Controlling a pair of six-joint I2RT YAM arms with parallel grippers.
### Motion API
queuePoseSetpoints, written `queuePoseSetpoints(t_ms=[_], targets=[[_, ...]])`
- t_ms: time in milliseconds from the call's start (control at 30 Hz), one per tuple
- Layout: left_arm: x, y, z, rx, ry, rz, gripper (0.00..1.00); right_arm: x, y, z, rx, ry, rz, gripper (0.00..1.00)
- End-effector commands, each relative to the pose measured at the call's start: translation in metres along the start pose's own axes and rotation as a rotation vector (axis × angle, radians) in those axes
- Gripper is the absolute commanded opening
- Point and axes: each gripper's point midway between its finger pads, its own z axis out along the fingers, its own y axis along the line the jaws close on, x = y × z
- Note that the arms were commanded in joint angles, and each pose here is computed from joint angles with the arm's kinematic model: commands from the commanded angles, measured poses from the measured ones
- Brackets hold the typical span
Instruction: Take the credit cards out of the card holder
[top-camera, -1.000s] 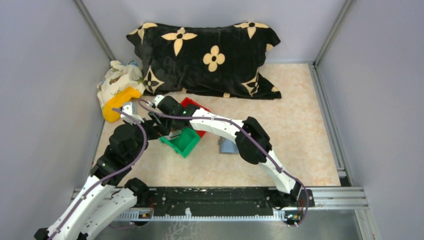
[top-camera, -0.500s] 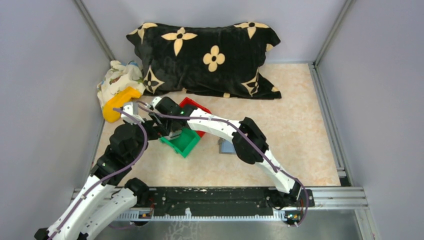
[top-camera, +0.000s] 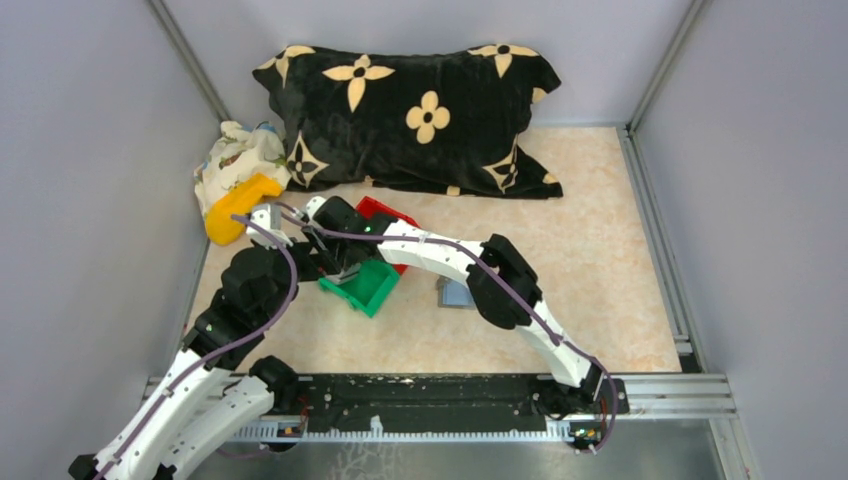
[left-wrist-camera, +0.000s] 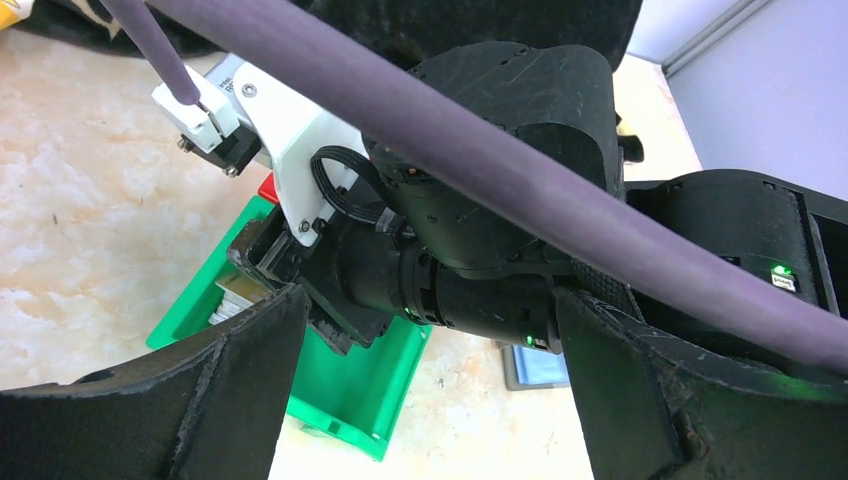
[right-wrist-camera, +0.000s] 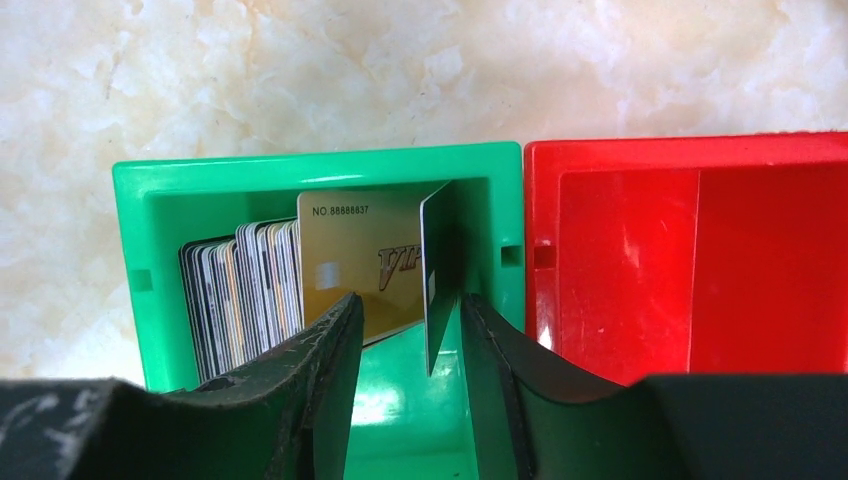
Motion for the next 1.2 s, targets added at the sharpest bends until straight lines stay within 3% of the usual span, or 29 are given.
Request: queuePoseSetpoints(t_ms=[0,200,367,1167], targets=[[-0.006,-0.011,0.006,0.039,-0.026,-0.021,0.99,-0.049,0.042,-0.046,-0.089,-0.159,-0.010,0.42],[-0.002,-0.011,0.009,0.042,-0.017,-0.019,0.99,-0.053,0.043,-0.058,-0.082,-0.186,-0.007,0.41],[-0.002,-0.012,0.010,0.042,-0.015,-0.017,0.99,-0.058,0.048,-0.067,-0.090,-0.202,-0.013,0.34],[0.000,-0.014,0.013,0.053,-0.010,-0.015,0.99,-0.042,0.095,-0.058,-0.214,-0.177,0.030,0.20]])
